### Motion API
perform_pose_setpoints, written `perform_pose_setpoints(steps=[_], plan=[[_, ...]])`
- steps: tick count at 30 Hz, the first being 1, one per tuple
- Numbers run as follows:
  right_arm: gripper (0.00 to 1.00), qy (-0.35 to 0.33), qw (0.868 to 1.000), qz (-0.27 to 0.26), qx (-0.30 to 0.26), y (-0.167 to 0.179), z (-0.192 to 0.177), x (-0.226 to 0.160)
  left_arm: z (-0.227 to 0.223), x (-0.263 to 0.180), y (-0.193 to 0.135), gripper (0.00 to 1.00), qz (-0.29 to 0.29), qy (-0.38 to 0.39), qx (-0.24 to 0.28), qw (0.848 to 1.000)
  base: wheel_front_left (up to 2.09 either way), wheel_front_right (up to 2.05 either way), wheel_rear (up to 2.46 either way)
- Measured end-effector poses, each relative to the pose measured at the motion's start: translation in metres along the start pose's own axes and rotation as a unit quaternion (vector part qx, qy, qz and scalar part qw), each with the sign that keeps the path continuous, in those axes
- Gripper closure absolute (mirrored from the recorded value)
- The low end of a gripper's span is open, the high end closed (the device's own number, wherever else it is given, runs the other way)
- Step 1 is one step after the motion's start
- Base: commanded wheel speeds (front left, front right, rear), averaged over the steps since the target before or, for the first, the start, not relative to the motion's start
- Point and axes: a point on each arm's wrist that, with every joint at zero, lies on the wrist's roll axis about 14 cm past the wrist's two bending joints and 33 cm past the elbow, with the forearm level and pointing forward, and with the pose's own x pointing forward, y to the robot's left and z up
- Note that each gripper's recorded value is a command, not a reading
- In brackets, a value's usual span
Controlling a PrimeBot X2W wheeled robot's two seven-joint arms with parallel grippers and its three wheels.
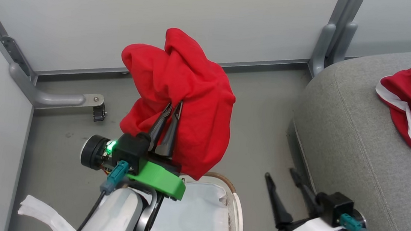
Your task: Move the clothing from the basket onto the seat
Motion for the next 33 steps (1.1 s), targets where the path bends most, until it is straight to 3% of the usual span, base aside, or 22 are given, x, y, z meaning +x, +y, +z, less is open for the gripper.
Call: perform_pose_setpoints(steps=[6, 12, 21, 22, 23, 24, 33], plan=[[0.00, -0.030, 0.997, 0.067, 0.013, 0.044, 0.019, 0.006, 0.006, -0.003, -0.008, 1.00, -0.009, -0.010, -0.001, 1.000, 0.00, 0.00, 0.00], [0.00, -0.087, 0.984, 0.150, 0.046, 0.097, 0.060, 0.020, 0.006, -0.004, -0.012, 1.00, -0.015, -0.010, -0.004, 1.000, 0.00, 0.00, 0.00], [0.00, -0.070, 0.978, 0.191, 0.053, 0.120, 0.056, 0.038, 0.001, -0.010, -0.020, 1.00, -0.023, -0.001, -0.023, 0.999, 0.00, 0.00, 0.00], [0.27, -0.070, 0.976, 0.196, 0.058, 0.123, 0.057, 0.040, 0.000, -0.011, -0.020, 1.00, -0.024, 0.001, -0.025, 0.999, 0.00, 0.00, 0.00], [0.80, -0.070, 0.976, 0.198, 0.061, 0.125, 0.058, 0.043, 0.000, -0.011, -0.021, 1.00, -0.024, 0.001, -0.027, 0.999, 0.00, 0.00, 0.00], [1.00, -0.069, 0.975, 0.202, 0.063, 0.127, 0.058, 0.045, -0.001, -0.012, -0.022, 1.00, -0.025, 0.003, -0.028, 0.999, 0.00, 0.00, 0.00], [1.00, -0.075, 0.976, 0.192, 0.075, 0.120, 0.063, 0.054, -0.007, -0.013, -0.025, 1.00, -0.029, 0.012, -0.035, 0.999, 0.00, 0.00, 0.00]])
